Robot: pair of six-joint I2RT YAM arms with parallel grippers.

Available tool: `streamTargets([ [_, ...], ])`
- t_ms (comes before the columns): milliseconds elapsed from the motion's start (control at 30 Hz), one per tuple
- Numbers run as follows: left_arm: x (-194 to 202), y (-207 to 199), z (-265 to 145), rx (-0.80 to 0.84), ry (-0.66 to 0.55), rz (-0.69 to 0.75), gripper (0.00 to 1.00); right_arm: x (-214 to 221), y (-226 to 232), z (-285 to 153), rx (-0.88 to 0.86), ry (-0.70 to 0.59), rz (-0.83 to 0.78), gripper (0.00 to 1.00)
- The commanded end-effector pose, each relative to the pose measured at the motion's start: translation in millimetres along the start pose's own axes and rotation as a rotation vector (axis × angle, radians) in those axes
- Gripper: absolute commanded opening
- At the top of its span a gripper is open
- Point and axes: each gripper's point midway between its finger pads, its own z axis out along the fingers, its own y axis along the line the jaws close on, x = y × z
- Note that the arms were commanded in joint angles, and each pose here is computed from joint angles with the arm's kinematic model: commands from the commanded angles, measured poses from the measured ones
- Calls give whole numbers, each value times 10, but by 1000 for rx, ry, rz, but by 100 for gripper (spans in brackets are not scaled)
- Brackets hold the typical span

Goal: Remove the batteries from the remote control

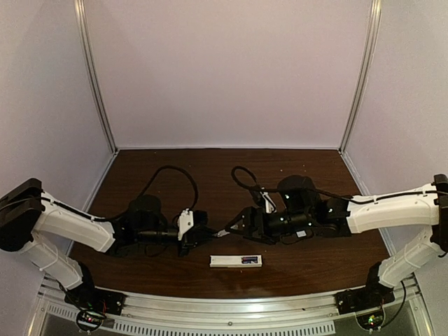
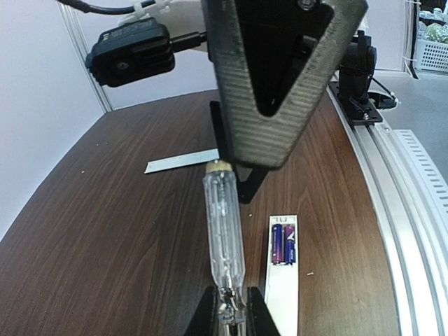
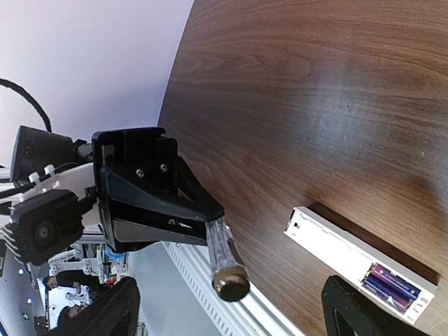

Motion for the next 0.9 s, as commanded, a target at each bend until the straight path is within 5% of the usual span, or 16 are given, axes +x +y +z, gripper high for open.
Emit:
streamTargets([
  [0,-151,2,-23,-21,-47,44,0,-143,191,50,-51,-22,36,88],
  [867,-177,-60,52,-26,-20,53,0,-50,168,367,-74,82,70,40],
])
